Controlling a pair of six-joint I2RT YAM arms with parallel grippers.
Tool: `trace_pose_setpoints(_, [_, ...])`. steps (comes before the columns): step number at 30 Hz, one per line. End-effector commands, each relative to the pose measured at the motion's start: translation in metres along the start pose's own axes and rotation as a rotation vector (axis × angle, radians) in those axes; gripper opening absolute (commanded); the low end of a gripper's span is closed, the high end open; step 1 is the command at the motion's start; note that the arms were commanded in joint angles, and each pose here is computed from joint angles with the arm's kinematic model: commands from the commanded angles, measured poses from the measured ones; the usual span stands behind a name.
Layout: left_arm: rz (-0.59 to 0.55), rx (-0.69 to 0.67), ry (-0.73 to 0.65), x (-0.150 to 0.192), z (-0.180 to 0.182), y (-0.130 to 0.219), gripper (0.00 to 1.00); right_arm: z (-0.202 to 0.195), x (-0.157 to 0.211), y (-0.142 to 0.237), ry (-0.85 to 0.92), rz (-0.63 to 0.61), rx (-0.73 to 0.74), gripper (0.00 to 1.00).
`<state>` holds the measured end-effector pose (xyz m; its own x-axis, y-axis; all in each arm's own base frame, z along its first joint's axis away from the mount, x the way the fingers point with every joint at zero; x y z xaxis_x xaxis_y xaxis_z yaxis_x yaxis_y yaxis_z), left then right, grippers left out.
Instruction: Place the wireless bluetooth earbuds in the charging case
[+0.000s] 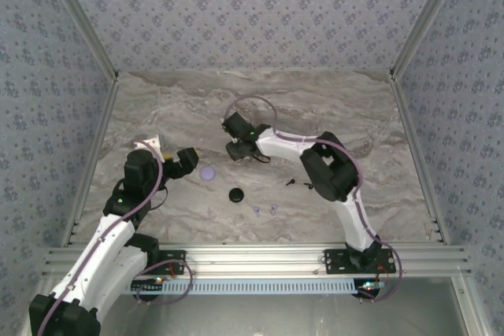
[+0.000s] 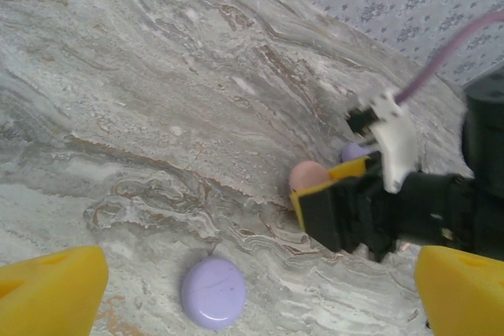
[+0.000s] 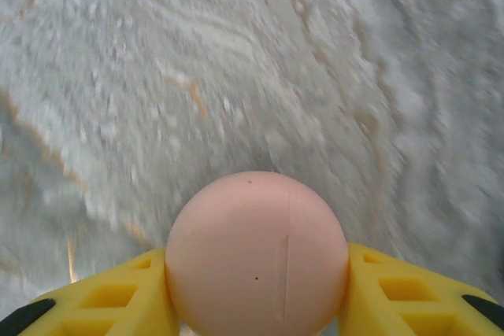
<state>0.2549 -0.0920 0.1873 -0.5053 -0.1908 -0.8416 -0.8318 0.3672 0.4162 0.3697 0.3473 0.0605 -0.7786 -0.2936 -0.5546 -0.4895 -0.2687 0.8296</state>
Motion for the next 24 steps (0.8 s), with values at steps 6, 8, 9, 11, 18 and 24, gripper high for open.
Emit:
trace_pose_setpoints(6, [-0.036, 0.269, 0.03, -0.026, -0.044, -0.004, 0.96, -0.005, -0.004, 0.123, 0.23, -0.365, -0.125, 0.48])
trace_pose_setpoints(8, [0.004, 0.371, 0.026, -0.029, -0.061, -0.005, 0.9, -0.005, 0.007, 0.15, 0.279, -0.433, -0.134, 0.48])
trace_pose_setpoints(9, [0.024, 0.423, 0.022, -0.032, -0.07, -0.004, 0.87, -0.007, 0.013, 0.161, 0.303, -0.455, -0.135, 0.48])
trace_pose_setpoints(11, [0.054, 0.504, 0.023, -0.038, -0.084, -0.003, 0.83, -0.008, 0.021, 0.183, 0.344, -0.497, -0.146, 0.48])
trace_pose_setpoints(18, [0.117, 0.768, -0.031, -0.048, -0.129, 0.009, 0.72, -0.01, 0.036, 0.233, 0.454, -0.562, -0.152, 0.48])
trace_pose_setpoints(24, [0.162, 0.905, -0.099, -0.042, -0.167, 0.013, 0.71, -0.006, 0.034, 0.248, 0.494, -0.595, -0.142, 0.48])
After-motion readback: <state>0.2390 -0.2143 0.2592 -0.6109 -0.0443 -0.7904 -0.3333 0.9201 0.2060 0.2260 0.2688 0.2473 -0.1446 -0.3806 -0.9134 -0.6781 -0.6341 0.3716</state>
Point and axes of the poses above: each hand's point on the last joint's axis, 136 mm out from that joint toward the fingers, its own y axis back along the fingers, its own z axis along the line the jaws close on, x = y × z, the point moved 2 cm from there along y, back along the fingers, and after that the axes turned 14 degrees about -y, right-handed, at the moved point
